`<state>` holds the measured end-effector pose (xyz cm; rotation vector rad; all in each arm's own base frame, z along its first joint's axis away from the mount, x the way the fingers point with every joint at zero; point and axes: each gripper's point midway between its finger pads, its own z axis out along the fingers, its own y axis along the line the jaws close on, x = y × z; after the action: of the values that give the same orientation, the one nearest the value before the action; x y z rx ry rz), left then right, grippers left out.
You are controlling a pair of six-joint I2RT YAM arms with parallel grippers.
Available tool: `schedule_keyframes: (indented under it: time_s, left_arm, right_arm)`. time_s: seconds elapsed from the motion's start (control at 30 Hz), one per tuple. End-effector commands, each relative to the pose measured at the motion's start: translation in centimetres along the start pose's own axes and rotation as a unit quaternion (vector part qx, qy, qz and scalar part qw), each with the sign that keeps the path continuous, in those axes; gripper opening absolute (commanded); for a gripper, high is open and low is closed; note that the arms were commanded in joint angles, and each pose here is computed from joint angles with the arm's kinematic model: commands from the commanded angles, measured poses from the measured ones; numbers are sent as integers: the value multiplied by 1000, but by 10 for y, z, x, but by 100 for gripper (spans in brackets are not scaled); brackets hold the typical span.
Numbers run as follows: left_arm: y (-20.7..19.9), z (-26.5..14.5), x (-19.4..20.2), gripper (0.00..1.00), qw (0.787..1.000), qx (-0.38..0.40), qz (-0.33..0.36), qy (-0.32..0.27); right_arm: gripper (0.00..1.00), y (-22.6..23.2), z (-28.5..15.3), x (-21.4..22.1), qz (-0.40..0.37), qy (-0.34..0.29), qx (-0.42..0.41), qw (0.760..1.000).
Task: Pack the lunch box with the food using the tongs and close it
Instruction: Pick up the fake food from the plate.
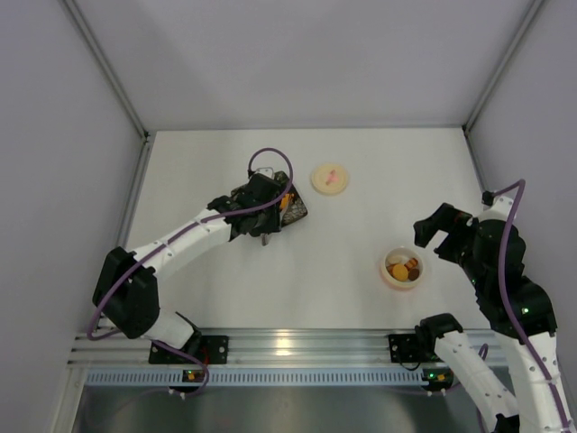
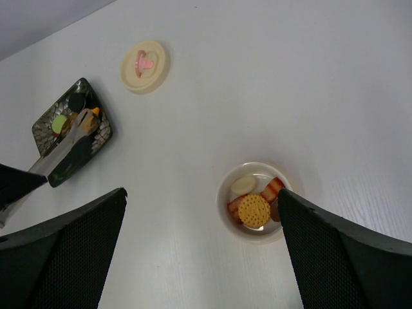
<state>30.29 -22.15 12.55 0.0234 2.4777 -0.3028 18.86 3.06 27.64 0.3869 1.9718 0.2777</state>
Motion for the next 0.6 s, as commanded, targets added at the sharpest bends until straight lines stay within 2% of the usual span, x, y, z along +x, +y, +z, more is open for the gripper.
schedule_keyframes:
  time_s: [0.0,0.1,0.2,0.57]
  left_arm:
    - [-8,-2,-12,39,1000,22,-5,-21]
    - [-8,-7,-15,29,999,22,-6,-25]
    - [-9,-15,-19,25,999,25,-7,-30]
    - [-13,-54,-34,23,997,51,-5,-55]
  right_arm:
    - [100,-5,-1,-1,1,-6,11,1000]
    - [100,-5,-1,-2,1,-8,10,1000]
    - [100,-4,-1,-3,1,-8,10,1000]
    - [100,-1,0,-5,2,-7,6,1000]
